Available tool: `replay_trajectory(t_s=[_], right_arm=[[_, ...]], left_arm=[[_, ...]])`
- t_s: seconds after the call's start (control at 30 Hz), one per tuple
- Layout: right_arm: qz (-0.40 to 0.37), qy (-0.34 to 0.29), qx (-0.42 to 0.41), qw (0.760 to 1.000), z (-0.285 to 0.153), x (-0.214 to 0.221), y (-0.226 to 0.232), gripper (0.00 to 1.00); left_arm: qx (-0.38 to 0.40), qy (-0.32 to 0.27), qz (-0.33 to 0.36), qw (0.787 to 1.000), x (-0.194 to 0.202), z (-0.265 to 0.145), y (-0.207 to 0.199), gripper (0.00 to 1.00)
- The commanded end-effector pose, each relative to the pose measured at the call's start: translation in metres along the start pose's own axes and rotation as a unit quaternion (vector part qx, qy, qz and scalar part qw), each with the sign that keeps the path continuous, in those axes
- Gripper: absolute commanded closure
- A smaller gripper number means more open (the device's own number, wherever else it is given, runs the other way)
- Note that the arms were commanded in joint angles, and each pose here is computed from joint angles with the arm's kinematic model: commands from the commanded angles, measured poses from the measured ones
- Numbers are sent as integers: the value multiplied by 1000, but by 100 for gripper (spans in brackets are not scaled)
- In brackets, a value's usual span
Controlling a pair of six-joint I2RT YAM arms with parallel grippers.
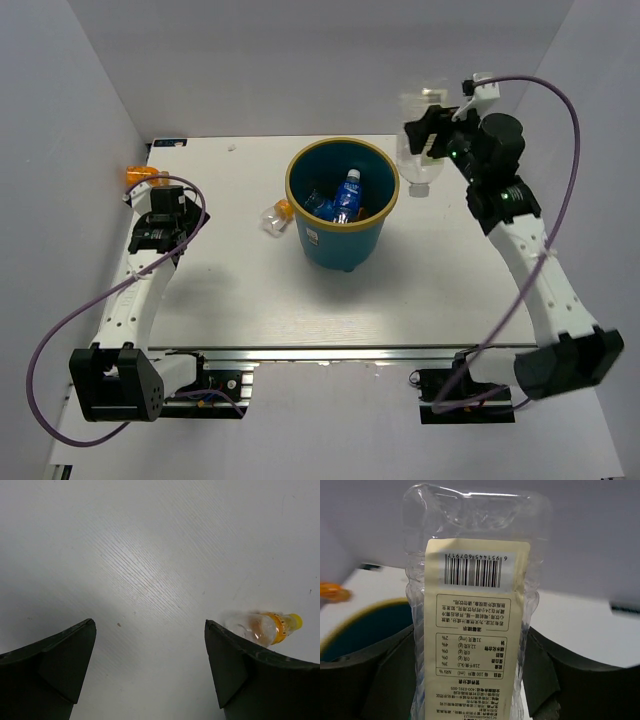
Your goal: Put the plastic bottles in the bin
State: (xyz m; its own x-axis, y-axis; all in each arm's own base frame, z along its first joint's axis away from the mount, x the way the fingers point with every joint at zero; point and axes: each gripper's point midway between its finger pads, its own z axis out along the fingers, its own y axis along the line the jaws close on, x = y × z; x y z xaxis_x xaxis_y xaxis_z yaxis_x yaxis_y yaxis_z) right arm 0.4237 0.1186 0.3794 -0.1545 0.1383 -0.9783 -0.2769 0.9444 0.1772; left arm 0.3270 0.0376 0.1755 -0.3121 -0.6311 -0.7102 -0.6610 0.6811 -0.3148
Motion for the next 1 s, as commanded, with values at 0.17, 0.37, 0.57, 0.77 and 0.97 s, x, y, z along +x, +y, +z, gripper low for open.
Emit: replay_trajectory(t_s=[0.17,0.37,0.57,0.77,0.97], right_arm=[[-104,-116,-309,938,-55,-46,183,43],[-103,-65,-297,947,-37,-8,201,21],[-89,-61,-277,955,-38,-10,194,11],[-72,-93,-211,970,-41,-36,173,11],[-18,-121,-32,992,-51,-62,96,11]], left_arm=[[39,12,7,999,4,-1,-12,2],[50,14,17,998,5,-5,-14,2],[69,18,17,997,5,-8,-20,2],[184,43,41,981,13,-14,-62,2],[347,97,172,917,59,-22,-147,2]])
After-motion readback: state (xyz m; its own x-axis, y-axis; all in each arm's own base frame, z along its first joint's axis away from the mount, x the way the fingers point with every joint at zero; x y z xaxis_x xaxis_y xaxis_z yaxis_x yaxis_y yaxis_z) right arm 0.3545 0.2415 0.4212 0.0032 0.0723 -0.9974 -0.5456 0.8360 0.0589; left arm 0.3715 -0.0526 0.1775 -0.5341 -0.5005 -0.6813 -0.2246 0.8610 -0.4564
